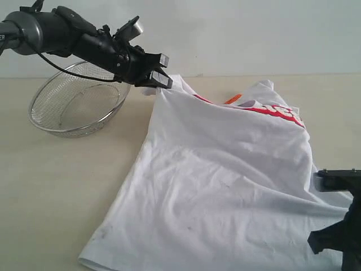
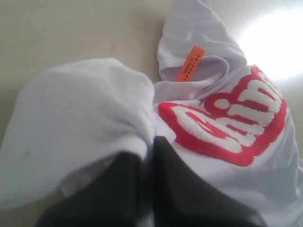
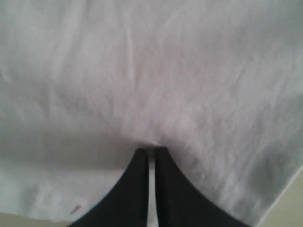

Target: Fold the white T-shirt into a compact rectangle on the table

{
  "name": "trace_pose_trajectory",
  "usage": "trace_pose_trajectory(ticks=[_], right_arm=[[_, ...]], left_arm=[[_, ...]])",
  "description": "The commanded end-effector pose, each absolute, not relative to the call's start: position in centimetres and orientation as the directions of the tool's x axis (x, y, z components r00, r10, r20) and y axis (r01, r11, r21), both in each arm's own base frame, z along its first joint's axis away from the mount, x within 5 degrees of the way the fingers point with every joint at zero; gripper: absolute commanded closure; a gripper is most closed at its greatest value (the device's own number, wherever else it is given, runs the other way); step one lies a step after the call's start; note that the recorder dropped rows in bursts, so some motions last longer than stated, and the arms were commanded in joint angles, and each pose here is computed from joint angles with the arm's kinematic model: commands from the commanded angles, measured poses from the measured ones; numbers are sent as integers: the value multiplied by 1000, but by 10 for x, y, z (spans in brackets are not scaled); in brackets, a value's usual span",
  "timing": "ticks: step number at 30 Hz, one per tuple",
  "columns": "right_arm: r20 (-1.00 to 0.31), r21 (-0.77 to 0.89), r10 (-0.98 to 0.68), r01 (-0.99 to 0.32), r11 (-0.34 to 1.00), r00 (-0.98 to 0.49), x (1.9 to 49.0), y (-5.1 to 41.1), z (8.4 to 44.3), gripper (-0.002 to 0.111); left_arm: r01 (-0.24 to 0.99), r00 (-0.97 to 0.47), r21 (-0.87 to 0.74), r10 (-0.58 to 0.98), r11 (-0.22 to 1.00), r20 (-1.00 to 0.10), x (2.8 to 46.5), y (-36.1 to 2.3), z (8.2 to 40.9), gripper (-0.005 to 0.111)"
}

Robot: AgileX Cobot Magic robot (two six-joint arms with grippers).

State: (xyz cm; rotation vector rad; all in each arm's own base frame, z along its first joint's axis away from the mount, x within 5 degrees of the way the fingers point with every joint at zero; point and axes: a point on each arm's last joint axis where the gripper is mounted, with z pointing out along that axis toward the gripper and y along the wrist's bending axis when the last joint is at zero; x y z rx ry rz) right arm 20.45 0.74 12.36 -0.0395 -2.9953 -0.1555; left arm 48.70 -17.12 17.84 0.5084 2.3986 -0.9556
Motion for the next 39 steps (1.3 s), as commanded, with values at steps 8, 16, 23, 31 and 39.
trace_pose_trajectory(ticks=[8,16,23,31,39], right_arm=[[280,9,54,59,998,-958,174,0,112,109],[320,-50,86,74,996,-944,168,-4,112,109],[273,-44,73,64,997,-959,172,-4,111,109],[203,-5,33,33,999,-979,189,-2,117,109],[188,-1,18,18,1000,-982,194,-2,120,109]], left_arm=[[503,-783,-463,158,730,-601,491,-166,176,102],[422,-824,-501,88,756,-560,497,-151,170,102],[411,-818,-484,79,772,-570,500,-144,169,102],[472,-774,-515,57,715,-631,502,-150,177,102],[471,-768,-457,97,754,-633,503,-145,173,29]])
